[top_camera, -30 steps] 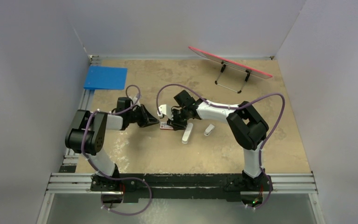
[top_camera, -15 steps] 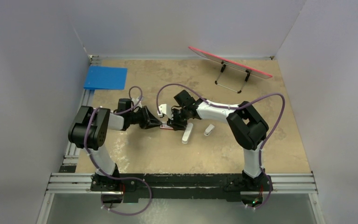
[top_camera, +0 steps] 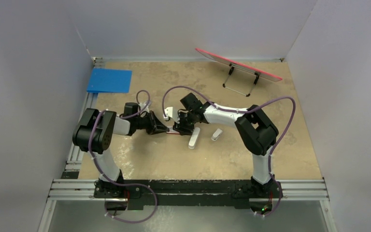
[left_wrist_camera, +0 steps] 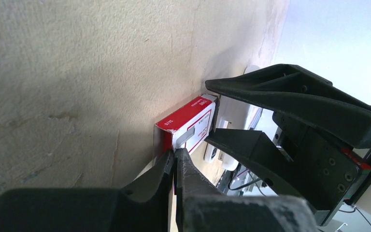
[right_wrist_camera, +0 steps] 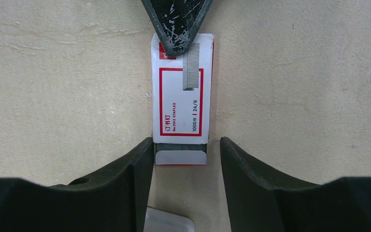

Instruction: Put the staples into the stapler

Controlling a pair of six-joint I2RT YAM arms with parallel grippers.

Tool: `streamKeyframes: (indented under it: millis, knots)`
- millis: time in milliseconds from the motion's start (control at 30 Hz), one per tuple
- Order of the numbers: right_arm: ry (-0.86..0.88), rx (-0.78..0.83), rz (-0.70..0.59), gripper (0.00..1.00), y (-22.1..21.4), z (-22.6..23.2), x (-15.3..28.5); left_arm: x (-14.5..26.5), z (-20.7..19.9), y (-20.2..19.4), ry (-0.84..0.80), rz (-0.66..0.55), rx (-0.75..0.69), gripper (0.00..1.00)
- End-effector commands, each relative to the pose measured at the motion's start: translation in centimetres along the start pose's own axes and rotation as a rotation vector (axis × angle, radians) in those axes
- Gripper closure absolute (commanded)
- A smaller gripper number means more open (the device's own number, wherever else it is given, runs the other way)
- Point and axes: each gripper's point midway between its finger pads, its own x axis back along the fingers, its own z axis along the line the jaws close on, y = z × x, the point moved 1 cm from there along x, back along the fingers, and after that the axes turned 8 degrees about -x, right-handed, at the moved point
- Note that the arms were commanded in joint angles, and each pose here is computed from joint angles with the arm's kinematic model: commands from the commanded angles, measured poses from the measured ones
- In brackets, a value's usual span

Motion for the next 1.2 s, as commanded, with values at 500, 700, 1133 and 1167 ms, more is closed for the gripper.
streamKeyframes:
  millis: [500, 700, 1133, 1167]
  knots:
    - [-0.005, 0.046, 0.090, 0.44, -2.6, 0.2, 0.4, -0.1, -0.5, 1.3, 0.011, -0.043, -0.055, 1.00]
    - [0.004, 0.038, 0.094, 0.46, -2.9, 0.4, -0.2, 0.0, -0.6, 1.3, 0.008, -0.043, -0.055, 1.00]
    - [0.029, 0.025, 0.069, 0.57, -2.5, 0.7, -0.7, 0.2, -0.8, 1.0, 0.002, -0.040, -0.060, 1.00]
    - [0.022, 0.027, 0.069, 0.60, -2.5, 0.6, -0.7, 0.3, -0.8, 1.0, 0.002, -0.042, -0.061, 1.00]
